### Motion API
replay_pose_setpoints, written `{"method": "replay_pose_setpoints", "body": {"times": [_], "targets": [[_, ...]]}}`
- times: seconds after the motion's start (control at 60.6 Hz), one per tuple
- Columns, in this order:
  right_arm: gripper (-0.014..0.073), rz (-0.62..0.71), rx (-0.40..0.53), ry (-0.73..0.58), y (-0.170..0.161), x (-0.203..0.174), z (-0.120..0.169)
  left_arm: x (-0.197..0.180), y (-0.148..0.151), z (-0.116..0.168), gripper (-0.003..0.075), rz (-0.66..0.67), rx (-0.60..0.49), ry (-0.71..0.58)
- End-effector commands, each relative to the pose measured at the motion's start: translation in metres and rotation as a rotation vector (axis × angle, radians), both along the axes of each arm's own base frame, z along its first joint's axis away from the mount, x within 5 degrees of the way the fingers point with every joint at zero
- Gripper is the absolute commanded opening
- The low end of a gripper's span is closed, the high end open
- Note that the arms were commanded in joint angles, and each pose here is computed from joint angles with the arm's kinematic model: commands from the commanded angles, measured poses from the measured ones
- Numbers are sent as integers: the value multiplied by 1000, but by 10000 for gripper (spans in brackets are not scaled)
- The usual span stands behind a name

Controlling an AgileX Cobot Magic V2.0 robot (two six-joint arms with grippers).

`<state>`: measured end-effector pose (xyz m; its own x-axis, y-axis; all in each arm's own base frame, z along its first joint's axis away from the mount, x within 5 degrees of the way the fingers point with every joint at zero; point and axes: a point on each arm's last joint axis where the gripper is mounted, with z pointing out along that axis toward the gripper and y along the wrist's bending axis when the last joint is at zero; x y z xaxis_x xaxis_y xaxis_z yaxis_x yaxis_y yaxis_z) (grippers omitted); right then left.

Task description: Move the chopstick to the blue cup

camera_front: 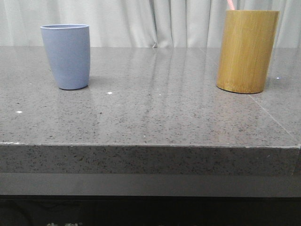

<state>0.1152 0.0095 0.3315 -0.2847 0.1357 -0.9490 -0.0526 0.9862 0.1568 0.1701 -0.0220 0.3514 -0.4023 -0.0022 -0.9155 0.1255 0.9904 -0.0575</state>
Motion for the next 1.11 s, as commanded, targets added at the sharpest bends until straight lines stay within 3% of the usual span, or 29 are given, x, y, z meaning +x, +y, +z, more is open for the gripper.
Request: {"method": "replay_pose_setpoints", "body": {"times": [0.0,0.215,0.347,0.611,1.09], "targets": [[655,-16,-8,-97,-2,2,17,25,-11,32,590,-44,-13,2],[655,-16,-8,-97,-2,2,17,84,-40,56,590,-142,29,239],[655,-16,-8,-97,-2,2,17,117,-54,61,590,-170,47,320],[655,-16,-8,-97,-2,2,17,168,-69,48,584,-194,84,403],[655,-16,-8,-97,-2,2,17,205,-102,6,421,-293,170,545]]}}
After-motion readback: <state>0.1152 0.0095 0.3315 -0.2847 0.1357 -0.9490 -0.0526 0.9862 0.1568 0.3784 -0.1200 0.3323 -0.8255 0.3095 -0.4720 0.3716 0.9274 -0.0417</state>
